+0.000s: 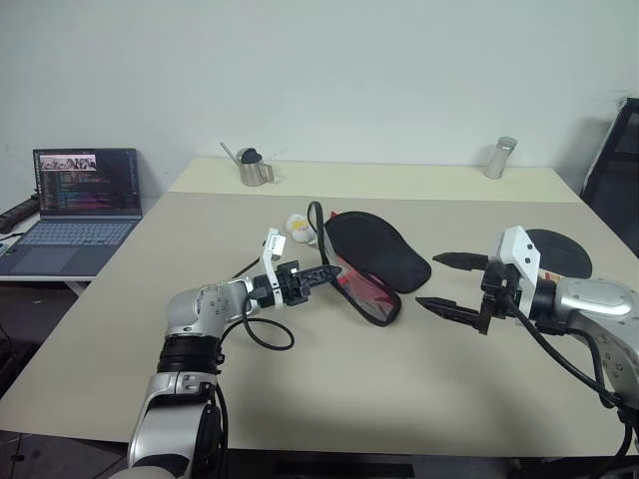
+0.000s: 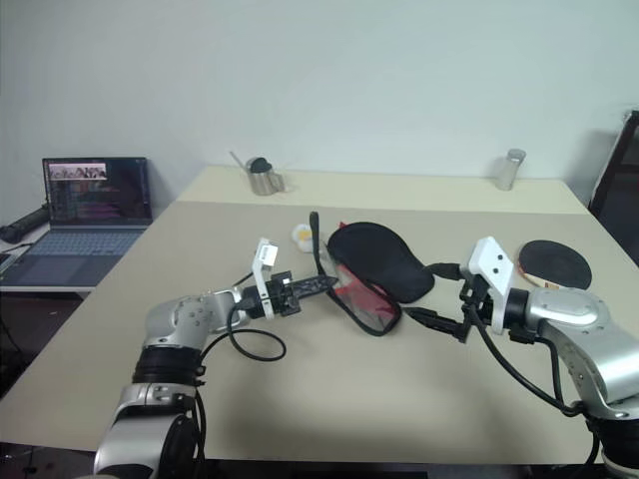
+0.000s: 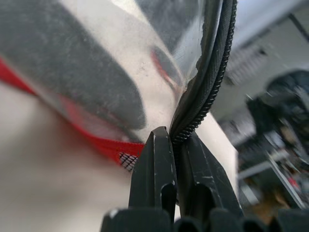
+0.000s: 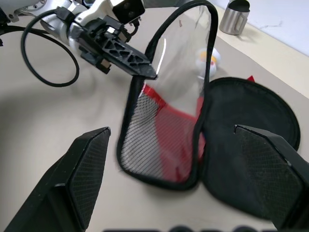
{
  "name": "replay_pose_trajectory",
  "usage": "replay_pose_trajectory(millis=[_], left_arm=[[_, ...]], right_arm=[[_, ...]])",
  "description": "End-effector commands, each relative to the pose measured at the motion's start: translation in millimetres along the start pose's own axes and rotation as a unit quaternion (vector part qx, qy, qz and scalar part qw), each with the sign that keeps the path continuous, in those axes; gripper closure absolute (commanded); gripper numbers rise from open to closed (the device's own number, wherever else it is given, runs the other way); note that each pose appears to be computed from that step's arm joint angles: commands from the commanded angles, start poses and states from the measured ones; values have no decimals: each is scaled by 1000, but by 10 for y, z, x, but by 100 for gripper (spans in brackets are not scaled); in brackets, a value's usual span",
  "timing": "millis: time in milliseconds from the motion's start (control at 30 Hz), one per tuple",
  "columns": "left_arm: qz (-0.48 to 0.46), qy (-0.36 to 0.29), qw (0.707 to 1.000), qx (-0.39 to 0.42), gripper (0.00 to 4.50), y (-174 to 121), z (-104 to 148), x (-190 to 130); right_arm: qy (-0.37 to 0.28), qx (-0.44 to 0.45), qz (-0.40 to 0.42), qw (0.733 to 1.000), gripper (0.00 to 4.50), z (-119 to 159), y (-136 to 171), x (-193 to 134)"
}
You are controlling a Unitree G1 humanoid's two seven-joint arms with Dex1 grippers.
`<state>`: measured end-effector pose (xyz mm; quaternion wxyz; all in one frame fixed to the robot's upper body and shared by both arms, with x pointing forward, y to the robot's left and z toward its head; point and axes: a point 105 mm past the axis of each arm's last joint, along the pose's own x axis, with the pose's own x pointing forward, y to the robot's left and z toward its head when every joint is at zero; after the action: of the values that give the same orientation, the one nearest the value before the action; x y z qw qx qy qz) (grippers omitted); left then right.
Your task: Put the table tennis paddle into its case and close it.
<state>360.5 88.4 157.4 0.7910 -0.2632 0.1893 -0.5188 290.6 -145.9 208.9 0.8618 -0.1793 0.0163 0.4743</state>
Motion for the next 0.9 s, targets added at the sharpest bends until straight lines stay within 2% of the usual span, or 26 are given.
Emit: replay_pose_trajectory(millis=[33, 167, 300, 467, 667, 800, 900], left_arm=[[-57, 17, 998, 16, 447, -205, -15, 33], [-41, 20, 998, 31, 447, -123, 16, 0], [14, -6, 998, 58, 447, 85, 229, -155], [50, -24, 995, 86, 447, 197, 470, -375], [112, -35, 986, 116, 447, 403, 653, -577], [163, -51, 968, 182, 447, 553, 763, -594], [164, -58, 965, 195, 447, 567, 787, -528]], right_arm=[[-15, -22, -6, 1000, 0, 136, -5, -70], [-10, -18, -3, 1000, 0, 113, 14, -84], [-6, -14, 3, 1000, 0, 87, 48, -80], [-9, -11, 11, 1000, 0, 87, 90, -33], [-16, -10, 21, 1000, 0, 116, 114, 38], [-24, -6, 23, 999, 0, 133, 105, 88], [-28, -2, 20, 999, 0, 125, 94, 108]])
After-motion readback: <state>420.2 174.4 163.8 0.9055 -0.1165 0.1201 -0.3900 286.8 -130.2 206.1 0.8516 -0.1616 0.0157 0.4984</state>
